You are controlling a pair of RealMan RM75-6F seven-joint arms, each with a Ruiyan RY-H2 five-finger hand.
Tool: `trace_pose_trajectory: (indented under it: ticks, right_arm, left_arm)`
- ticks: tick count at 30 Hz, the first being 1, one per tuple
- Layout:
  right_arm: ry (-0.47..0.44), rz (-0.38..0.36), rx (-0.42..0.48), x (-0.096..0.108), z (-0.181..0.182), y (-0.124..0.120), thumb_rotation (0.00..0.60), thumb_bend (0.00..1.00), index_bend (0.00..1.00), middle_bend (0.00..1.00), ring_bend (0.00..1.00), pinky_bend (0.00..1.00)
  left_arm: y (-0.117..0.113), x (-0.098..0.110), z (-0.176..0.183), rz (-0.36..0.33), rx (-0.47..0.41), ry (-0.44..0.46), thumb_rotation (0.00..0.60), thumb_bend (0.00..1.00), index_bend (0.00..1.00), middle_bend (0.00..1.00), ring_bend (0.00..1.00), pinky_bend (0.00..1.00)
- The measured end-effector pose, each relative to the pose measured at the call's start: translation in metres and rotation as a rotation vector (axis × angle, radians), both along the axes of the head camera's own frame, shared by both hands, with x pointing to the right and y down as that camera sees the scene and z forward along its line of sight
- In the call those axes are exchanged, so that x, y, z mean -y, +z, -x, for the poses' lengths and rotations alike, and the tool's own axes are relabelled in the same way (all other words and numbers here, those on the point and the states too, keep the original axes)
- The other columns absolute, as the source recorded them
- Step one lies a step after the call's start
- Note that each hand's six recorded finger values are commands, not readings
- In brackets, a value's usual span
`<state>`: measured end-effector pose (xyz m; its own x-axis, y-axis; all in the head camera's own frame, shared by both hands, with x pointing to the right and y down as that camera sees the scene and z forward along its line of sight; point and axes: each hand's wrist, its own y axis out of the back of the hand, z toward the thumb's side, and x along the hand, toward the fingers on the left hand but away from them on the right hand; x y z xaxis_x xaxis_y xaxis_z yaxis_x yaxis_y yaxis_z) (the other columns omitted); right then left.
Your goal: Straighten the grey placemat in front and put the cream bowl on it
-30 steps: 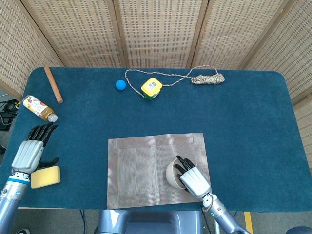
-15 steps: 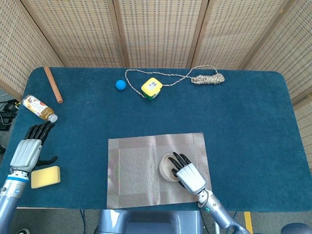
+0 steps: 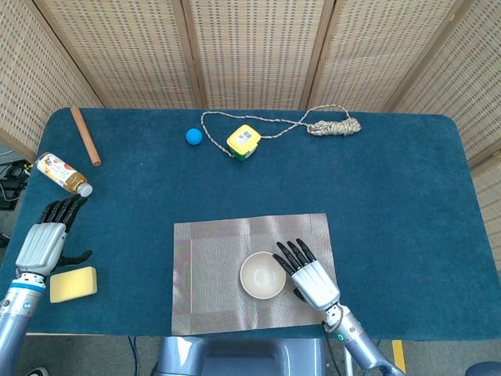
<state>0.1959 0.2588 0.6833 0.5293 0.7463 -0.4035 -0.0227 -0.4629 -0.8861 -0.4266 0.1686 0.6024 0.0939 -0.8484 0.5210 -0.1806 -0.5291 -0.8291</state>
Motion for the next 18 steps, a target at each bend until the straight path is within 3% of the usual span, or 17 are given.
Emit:
trace_pose_trajectory:
  ticks: [9, 18]
  right_arm:
    - [0.085, -0.076, -0.071, 0.022, -0.039, -0.031, 0.6, 0.29, 0.12, 0.0, 0.0, 0.0]
    - [0.265, -0.125, -0.124, 0.061, -0.105, -0.048, 0.6, 0.22, 0.08, 0.0, 0.0, 0.0]
  left_arm:
    - [-0.003, -0.002, -0.003, -0.007, 0.002, 0.01, 0.6, 0.19, 0.04, 0.0, 0.0, 0.0]
    - [-0.009, -0.007, -0.005, -0.025, 0.015, 0.025, 0.6, 0.19, 0.04, 0.0, 0.0, 0.0]
